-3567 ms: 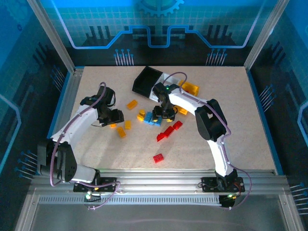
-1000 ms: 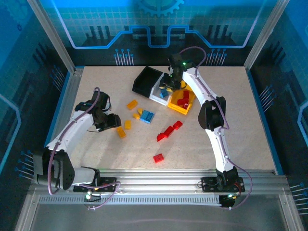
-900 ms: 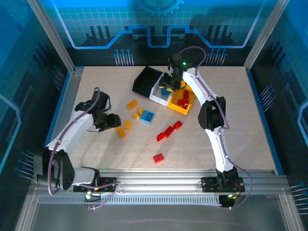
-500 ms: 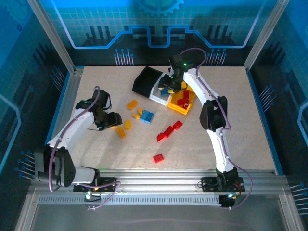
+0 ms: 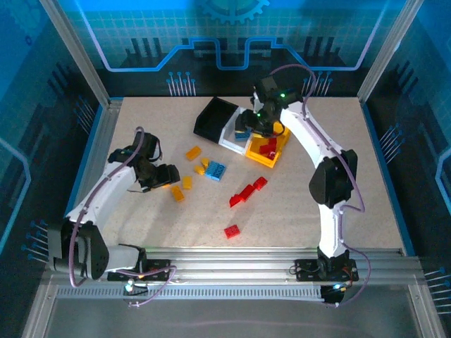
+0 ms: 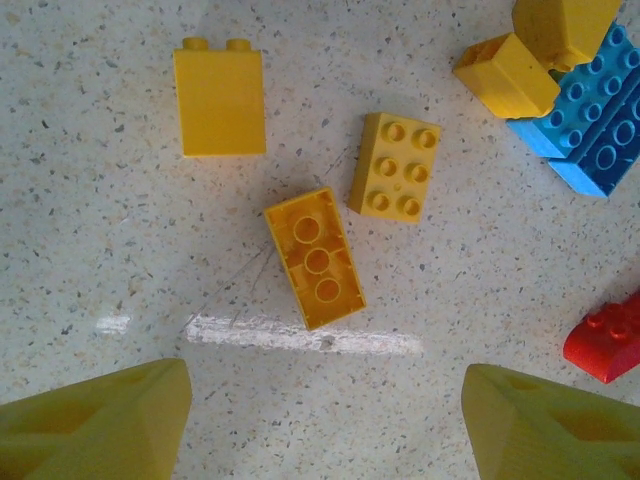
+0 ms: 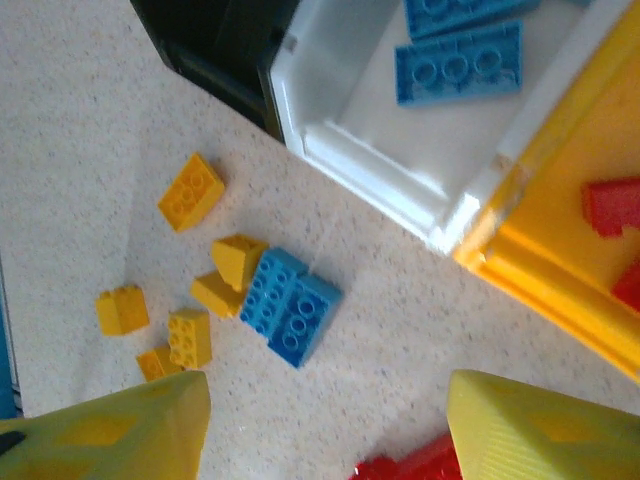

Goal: Sort the legos into containers by color

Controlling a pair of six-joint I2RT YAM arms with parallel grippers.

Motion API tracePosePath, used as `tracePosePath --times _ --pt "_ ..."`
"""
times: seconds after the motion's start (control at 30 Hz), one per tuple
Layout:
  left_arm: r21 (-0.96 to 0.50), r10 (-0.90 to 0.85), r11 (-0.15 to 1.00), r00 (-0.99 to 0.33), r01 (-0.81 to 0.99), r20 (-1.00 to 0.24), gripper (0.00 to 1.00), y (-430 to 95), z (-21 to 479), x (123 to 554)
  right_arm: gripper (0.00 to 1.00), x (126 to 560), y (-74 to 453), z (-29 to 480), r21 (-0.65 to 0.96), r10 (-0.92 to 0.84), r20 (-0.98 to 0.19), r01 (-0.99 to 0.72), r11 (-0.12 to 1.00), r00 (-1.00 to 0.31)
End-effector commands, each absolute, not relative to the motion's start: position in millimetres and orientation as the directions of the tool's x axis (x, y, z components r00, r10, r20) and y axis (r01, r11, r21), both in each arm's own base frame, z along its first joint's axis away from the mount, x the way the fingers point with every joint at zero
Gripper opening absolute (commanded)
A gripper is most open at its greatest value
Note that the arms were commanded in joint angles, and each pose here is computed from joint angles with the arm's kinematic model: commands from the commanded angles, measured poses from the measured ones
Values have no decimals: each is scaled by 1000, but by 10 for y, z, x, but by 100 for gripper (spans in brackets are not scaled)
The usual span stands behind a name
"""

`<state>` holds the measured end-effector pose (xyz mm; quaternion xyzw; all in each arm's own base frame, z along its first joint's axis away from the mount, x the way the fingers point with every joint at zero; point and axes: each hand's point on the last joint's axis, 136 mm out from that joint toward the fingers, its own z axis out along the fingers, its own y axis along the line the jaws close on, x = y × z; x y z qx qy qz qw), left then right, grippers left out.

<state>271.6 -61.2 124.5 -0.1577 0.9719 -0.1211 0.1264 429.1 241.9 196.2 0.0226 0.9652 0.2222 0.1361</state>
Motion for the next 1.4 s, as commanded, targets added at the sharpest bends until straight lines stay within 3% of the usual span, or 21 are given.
tracePosePath --times 0.0,0.57,0.97,1.37 --pt "-305 -373 903 -906 -303 -202 74 -604 1254 2651 66 4020 2334 2063 394 70 -274 -45 918 -959" --pt "-259 -421 891 -892 -373 -164 74 -496 956 2595 68 2811 2338 1436 346 31 -101 -6 938 -994" --pt "-163 -419 902 -900 -399 -118 73 -264 638 3034 68 2634 1988 1599 316 79 -123 37 948 -989" --pt "-133 -407 909 -910 -396 -76 68 -230 371 3232 68 2725 1775 1583 348 163 -95 120 930 -982"
